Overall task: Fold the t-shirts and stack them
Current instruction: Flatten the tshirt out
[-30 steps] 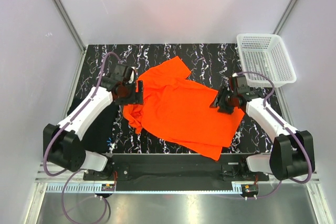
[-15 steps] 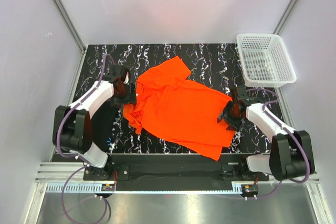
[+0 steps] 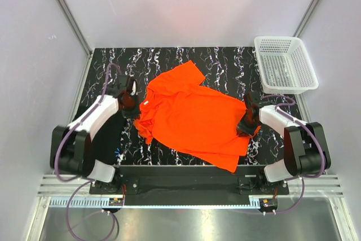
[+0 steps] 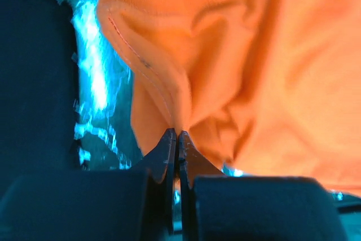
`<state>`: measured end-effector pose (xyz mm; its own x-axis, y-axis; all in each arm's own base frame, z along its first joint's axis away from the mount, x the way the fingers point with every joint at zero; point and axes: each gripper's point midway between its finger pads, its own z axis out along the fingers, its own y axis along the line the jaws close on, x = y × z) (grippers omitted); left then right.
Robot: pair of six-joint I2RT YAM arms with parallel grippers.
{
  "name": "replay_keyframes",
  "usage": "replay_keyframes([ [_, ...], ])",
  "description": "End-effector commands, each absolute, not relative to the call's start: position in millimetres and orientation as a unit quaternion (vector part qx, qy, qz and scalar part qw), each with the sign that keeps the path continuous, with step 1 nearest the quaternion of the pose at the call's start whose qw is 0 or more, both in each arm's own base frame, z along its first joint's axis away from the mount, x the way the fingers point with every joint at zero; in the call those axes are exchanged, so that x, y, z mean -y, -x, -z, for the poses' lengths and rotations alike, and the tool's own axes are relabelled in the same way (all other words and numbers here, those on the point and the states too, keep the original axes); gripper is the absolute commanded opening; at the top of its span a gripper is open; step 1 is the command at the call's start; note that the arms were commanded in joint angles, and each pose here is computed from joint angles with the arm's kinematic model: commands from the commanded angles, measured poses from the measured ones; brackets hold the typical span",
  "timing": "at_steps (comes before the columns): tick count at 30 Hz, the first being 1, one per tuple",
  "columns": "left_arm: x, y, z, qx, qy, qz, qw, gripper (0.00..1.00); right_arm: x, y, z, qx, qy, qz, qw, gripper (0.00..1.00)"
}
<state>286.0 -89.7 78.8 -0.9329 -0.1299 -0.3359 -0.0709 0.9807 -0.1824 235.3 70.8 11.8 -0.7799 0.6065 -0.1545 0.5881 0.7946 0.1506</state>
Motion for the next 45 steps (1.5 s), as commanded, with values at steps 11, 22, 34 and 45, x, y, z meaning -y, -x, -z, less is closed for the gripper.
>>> replay_keyframes([
  [11,78,-236,-195,-0.921,0.078,0.140,0.355,0.00,-52,-258,-112,-0.911,-0.299,-0.072,0.275,0.00],
  [22,63,-265,-218,-0.917,0.111,0.089,0.372,0.05,-23,-311,-216,-0.860,-0.291,-0.035,0.418,0.00],
  [34,65,-397,-190,-0.942,0.079,0.007,0.326,0.66,-26,-478,-149,-0.925,-0.184,0.031,0.332,0.31],
  [45,65,-276,-139,-0.955,0.103,0.062,0.271,0.70,-40,-364,-133,-0.960,-0.154,-0.020,0.231,0.37],
])
